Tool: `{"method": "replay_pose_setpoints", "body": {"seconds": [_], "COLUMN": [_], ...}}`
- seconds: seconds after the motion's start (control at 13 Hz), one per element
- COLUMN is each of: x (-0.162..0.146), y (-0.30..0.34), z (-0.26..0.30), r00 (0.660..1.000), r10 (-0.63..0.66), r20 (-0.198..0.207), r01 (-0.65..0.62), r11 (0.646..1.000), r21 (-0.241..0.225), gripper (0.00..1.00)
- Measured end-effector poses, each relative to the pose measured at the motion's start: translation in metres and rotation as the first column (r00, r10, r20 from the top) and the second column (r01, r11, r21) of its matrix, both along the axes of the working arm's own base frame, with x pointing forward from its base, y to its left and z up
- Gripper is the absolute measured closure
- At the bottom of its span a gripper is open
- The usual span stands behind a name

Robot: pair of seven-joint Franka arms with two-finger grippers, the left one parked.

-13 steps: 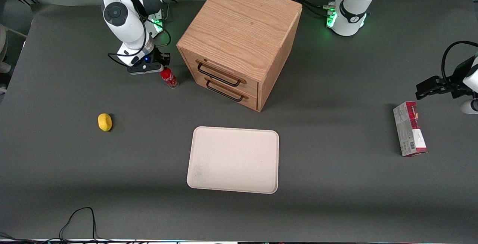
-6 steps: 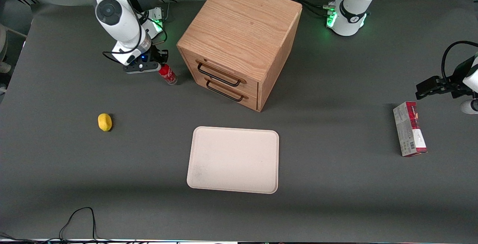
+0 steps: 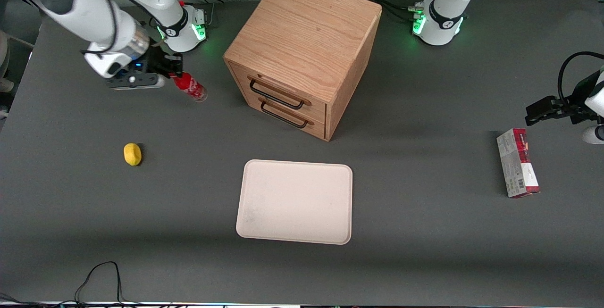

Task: Place coke bottle on tray
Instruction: 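Lift the bottle and carry it with the right gripper to the tray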

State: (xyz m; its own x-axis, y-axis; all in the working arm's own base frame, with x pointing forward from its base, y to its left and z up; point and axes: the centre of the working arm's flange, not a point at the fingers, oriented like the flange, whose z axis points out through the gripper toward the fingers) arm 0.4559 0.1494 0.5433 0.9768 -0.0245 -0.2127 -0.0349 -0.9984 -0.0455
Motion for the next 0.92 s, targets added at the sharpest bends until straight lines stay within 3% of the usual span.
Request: {"method": "replay_pose_setpoints", "body": {"seconds": [0.23,0.54,0.77,0.92], "x": [0.071,0.143,0.193,0.220], "y": [-0.019,-0.015,0.020,0.069], "z": [0.040,0.019,-0.022,-0.067], "r00": [0.998,0.997,0.982,0.967], "r10": [-0.037,-0.052,-0.182,-0.256], "r20": [-0.051,-0.063,-0.052,0.003], "r01": [0.037,0.050,0.179,0.256], "r11": [0.999,0.998,0.982,0.965], "r21": [-0.001,-0.029,-0.055,-0.064], "gripper": [0.69,0.69,0.69,0.69]}}
